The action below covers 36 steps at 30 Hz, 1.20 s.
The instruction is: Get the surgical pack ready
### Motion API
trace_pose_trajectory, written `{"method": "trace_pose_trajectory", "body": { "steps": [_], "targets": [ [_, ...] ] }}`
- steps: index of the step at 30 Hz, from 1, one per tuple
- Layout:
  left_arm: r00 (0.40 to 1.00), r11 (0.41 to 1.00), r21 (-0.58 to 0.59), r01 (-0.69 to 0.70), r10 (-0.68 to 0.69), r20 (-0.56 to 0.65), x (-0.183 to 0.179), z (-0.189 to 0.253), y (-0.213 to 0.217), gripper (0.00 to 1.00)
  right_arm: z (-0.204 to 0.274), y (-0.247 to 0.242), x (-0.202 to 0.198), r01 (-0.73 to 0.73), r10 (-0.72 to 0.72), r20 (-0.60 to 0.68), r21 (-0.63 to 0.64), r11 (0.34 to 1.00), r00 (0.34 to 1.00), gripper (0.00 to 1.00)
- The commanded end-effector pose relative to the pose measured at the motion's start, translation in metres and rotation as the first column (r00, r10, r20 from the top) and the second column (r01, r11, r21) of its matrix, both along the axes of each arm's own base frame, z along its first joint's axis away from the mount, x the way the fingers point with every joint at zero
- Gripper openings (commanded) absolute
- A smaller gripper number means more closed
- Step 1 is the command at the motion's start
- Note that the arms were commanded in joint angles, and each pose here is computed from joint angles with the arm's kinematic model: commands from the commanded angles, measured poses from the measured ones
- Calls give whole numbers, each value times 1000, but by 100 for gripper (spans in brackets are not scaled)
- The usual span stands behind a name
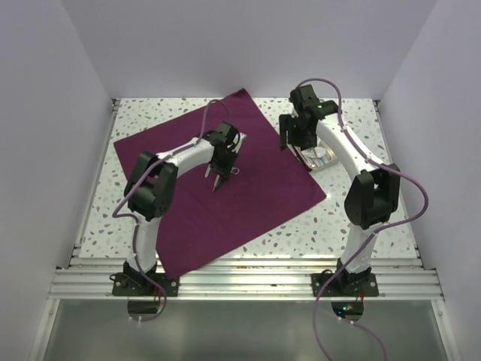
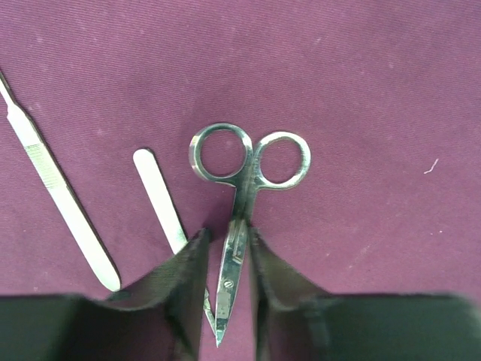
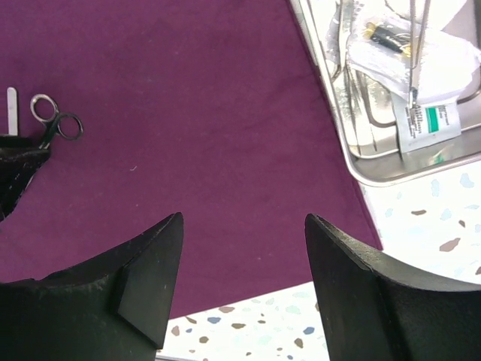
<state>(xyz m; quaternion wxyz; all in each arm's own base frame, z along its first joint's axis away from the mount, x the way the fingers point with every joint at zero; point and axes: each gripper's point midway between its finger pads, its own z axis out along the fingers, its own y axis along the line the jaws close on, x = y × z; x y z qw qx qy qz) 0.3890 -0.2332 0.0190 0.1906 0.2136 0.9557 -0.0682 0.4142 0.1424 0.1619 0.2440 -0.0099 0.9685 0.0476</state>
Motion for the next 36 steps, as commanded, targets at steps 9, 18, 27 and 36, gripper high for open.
{"method": "trace_pose_trajectory", "body": {
  "steps": [9,18,27,36],
  "targets": [
    [996,998,53,40,-35,-83,-11,-21,1,9,11,33,4,-31,29,32,42,999,999,70],
    [999,998,-56,28,-30,-26,6,28,-21,0,-4,79,0,29,-20,-33,272,962,999,72],
    [999,990,-138,2,-7,-36,7,50,-21,0,-24,88,-6,82,-51,-103,327,941,993,72],
    [997,998,-63,6,-11,-74,-33,36,10,34,-18,80,-11,72,-48,-84,316,946,995,73]
  ]
}}
